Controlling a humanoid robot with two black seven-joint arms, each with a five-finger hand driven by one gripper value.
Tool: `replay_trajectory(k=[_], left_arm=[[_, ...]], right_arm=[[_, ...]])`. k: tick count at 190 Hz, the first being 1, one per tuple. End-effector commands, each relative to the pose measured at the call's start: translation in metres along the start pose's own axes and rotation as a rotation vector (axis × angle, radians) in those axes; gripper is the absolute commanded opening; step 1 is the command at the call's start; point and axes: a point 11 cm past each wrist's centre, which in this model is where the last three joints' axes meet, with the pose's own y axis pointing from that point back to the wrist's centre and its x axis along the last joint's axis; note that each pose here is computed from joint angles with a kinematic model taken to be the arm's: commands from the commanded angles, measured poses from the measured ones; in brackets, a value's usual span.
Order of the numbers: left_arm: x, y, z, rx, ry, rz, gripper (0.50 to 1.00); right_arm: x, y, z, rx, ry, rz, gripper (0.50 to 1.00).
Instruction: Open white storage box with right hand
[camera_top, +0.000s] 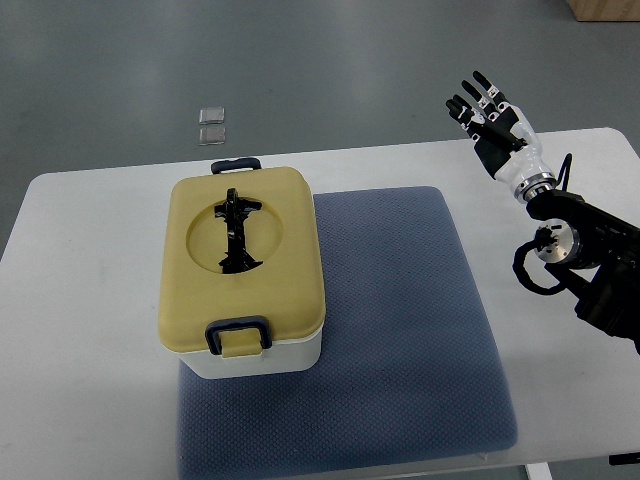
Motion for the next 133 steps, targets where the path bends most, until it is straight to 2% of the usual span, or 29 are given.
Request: replay_trajectory(k=[1,39,65,89,106,133], left_arm=[[0.001,0.000,0.000,0.000,0.000,0.002,1.000],[0.000,0.000,0.000,0.000,0.000,0.000,1.000],[0.001,0.000,0.000,0.000,0.000,0.002,1.000],[0.001,0.000,0.000,0.000,0.000,0.002,1.000],[0.001,0.000,0.000,0.000,0.000,0.002,1.000],[0.001,0.000,0.000,0.000,0.000,0.002,1.000]], right_arm=[[0.000,0.000,0.000,-0.004,0.011,-0.005,0.930],[-0.001,-0.002,-0.006,-0.005,0.037,-0.019,0.930],[-0.023,-0.016,-0.019,0.000,0.095,-0.089,0.930],[-0.047,-0.031,-0.041,-0.021,0.298,-0.213,0.930],[-0.073,-0.044,-0.063,-0.011,0.467,-0.320,0.930],[-0.143,-0.054,-0.105,0.042,0.808,-0.603,0.930]])
